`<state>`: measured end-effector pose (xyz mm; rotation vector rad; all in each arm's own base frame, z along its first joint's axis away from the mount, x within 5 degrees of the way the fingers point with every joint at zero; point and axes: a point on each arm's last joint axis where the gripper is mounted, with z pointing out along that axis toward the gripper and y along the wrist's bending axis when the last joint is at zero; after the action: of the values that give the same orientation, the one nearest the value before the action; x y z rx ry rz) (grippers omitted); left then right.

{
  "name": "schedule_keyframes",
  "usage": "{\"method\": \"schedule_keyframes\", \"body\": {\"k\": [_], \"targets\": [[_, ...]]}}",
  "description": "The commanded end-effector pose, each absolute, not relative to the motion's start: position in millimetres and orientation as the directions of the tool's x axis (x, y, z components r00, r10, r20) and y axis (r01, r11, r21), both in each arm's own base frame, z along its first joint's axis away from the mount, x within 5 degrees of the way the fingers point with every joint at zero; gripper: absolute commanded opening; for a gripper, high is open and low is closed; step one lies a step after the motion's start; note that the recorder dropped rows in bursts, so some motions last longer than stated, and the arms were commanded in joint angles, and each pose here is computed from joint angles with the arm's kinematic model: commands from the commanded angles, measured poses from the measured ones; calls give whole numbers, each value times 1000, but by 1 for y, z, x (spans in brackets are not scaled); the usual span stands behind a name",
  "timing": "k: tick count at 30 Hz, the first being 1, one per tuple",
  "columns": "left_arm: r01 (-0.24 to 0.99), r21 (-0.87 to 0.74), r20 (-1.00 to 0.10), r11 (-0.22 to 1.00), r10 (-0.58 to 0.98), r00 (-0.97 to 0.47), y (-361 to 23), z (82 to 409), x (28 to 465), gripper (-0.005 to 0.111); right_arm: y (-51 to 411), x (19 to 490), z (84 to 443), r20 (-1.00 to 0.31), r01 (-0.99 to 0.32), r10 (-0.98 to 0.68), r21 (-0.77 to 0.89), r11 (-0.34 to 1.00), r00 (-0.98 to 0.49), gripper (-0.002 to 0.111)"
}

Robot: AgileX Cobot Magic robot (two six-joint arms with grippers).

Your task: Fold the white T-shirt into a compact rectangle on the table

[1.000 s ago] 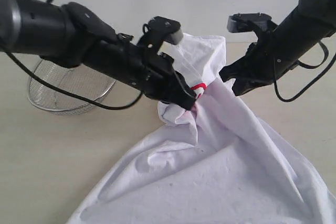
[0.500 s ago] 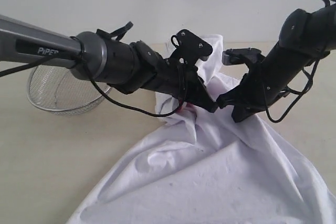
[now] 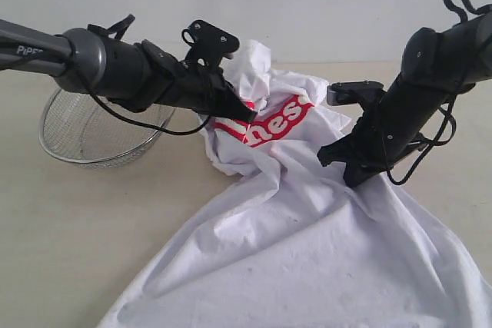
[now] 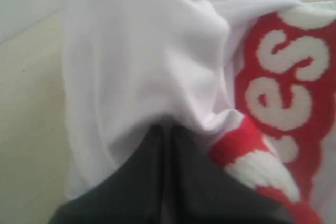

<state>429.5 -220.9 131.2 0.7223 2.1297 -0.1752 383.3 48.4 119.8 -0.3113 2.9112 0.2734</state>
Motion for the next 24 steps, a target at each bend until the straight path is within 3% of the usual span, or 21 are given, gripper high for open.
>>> {"method": "schedule_keyframes", "body": {"k": [1,7,11,16,19,24], "targets": [[518,109,-763,848,406,-504,-200,127,437,5,38,383,116,-186,-223,-208,60,973,-960,0],[522,96,-762,848,400,-510,-193,129,440,5,38,382,121,-200,-235,-219,59,970,-955,0],[605,68,-766,793,430,-478,-209,141,438,5,48,388,162,-389,-246,-179,130,960,-904,0],[609,7,-771,793,392,-502,-220,145,435,5,46,404,212,-600,-253,-172,53,966,-781,0],[641,-21,-759,767,405,-510,-226,143,429,5,46,424,219,-630,-266,-189,28,964,-753,0],[641,-34,-763,767,394,-512,-229,149,427,5,52,457,202,-564,-273,-184,78,959,-805,0]]}}
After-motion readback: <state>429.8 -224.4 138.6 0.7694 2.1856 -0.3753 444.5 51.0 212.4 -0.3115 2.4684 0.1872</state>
